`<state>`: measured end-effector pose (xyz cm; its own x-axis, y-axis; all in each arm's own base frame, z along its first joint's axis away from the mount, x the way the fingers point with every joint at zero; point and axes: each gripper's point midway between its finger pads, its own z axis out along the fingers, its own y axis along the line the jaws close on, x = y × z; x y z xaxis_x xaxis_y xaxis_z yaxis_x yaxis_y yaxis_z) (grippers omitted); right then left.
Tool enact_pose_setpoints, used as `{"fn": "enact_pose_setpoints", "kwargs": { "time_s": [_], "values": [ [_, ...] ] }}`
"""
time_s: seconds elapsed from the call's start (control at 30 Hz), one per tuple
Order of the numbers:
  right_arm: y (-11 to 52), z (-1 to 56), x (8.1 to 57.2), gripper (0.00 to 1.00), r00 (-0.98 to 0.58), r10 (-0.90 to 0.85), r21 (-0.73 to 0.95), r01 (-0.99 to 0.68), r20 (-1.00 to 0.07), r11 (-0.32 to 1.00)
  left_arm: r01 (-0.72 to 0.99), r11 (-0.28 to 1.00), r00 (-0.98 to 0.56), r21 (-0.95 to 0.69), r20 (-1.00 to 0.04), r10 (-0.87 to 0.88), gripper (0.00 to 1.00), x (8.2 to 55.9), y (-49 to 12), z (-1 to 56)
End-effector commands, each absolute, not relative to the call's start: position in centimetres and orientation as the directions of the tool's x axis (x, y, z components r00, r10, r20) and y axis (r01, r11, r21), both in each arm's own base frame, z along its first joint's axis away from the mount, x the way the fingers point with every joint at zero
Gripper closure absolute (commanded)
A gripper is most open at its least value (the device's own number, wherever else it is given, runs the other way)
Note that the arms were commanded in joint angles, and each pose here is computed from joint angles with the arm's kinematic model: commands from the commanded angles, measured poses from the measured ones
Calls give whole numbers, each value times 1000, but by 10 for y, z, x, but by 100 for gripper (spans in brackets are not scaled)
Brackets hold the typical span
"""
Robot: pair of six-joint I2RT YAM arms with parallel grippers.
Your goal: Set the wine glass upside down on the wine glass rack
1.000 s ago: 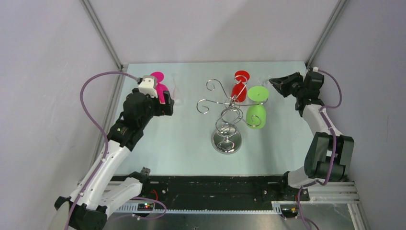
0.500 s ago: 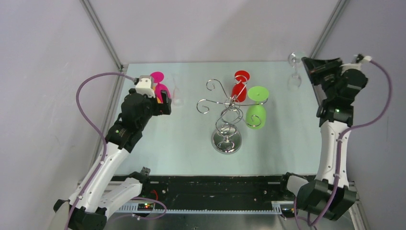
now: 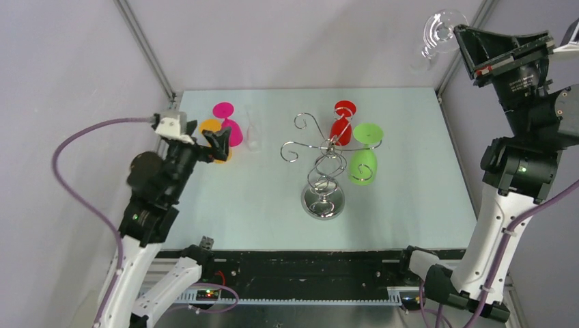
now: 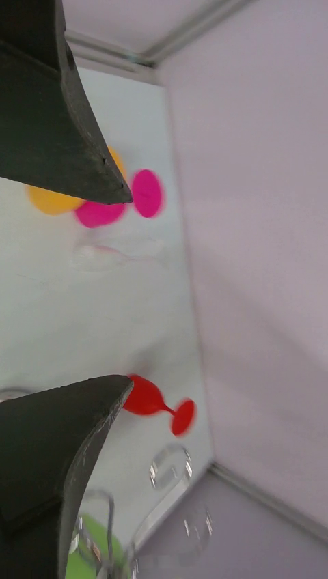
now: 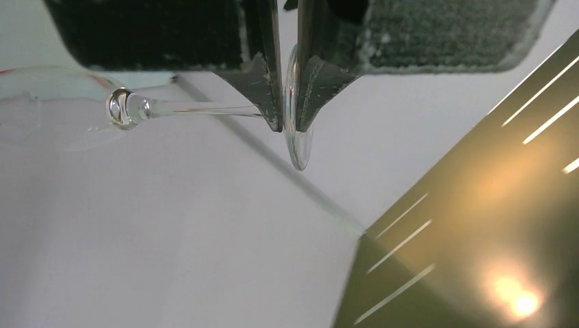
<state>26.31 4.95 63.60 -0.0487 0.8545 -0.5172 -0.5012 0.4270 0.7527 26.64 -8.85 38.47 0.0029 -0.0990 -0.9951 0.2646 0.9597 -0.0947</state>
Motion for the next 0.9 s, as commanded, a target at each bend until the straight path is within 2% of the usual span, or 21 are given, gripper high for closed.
{"fn": "enact_pose_setpoints", "kwargs": {
  "time_s": [0.0,0.1,0.23,0.37,0.53,0.87],
  "values": [
    [95,680,224,100,-189,837,708,-645,-513,289,447,893,313,52,-944,-102,0,227,-108,472],
    [113,698,216,100,-233,824,694,-678,-516,243,530,831,468,168,-875,-121,0,200,-123,506],
    [144,714,205,100,-312,797,677,-719,-517,158,593,744,573,309,-811,-120,5,175,-142,527],
    [172,722,194,100,-379,766,668,-739,-520,87,629,673,615,388,-779,-126,8,163,-160,533],
    [208,711,188,100,-474,721,701,-713,-506,24,680,617,614,396,-767,-184,13,150,-179,544],
    [275,701,178,100,-608,616,724,-684,-501,-87,609,613,714,503,-685,-147,13,145,-200,565]
  ]
}}
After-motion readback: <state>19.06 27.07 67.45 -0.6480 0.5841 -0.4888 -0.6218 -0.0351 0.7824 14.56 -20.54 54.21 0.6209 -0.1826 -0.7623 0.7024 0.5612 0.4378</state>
